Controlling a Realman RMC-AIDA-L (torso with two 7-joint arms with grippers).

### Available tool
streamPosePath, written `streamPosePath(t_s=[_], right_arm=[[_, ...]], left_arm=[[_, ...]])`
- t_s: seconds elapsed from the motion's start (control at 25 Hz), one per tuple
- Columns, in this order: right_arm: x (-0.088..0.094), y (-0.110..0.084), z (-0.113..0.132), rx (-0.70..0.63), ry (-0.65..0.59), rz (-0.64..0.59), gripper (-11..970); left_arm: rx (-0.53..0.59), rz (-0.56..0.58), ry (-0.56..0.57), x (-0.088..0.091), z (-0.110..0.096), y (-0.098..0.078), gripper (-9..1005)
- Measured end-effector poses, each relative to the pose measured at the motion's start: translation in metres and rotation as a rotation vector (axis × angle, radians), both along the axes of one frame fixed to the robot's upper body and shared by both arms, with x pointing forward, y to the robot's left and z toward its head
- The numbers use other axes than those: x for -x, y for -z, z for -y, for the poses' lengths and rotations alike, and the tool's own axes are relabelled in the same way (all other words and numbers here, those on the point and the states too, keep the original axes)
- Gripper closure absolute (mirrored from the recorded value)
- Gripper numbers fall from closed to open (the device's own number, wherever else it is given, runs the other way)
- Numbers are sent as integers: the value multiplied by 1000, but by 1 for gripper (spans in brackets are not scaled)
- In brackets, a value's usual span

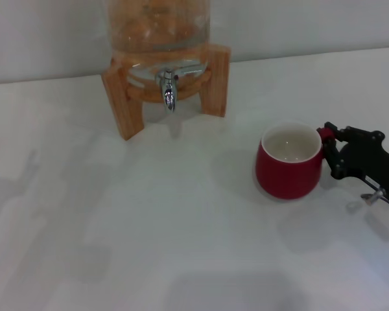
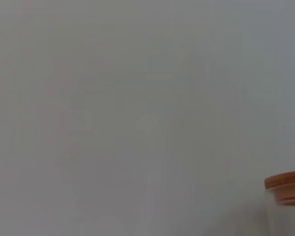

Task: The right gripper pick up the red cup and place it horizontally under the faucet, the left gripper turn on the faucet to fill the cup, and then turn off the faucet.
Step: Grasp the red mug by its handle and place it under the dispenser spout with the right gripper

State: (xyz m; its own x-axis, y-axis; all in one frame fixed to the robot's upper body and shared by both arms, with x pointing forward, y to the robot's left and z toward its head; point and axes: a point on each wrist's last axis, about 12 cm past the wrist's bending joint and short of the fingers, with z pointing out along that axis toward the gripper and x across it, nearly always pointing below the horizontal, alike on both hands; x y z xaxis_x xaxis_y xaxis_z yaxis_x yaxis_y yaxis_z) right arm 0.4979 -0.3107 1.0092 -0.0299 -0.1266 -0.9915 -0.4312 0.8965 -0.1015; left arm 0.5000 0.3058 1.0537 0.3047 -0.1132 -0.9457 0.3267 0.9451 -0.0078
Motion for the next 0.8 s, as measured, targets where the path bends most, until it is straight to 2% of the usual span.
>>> streamPosePath(t_s=[0.28,0.8], right_arm=[[-17,-4,-16,-8,-20,-4,842],[-40,-11,-45,-3,-76,-28,843]], left_arm=[[-15,-31,0,-5,0,2,150],[-26,-23,5,-12,1,-2,151]])
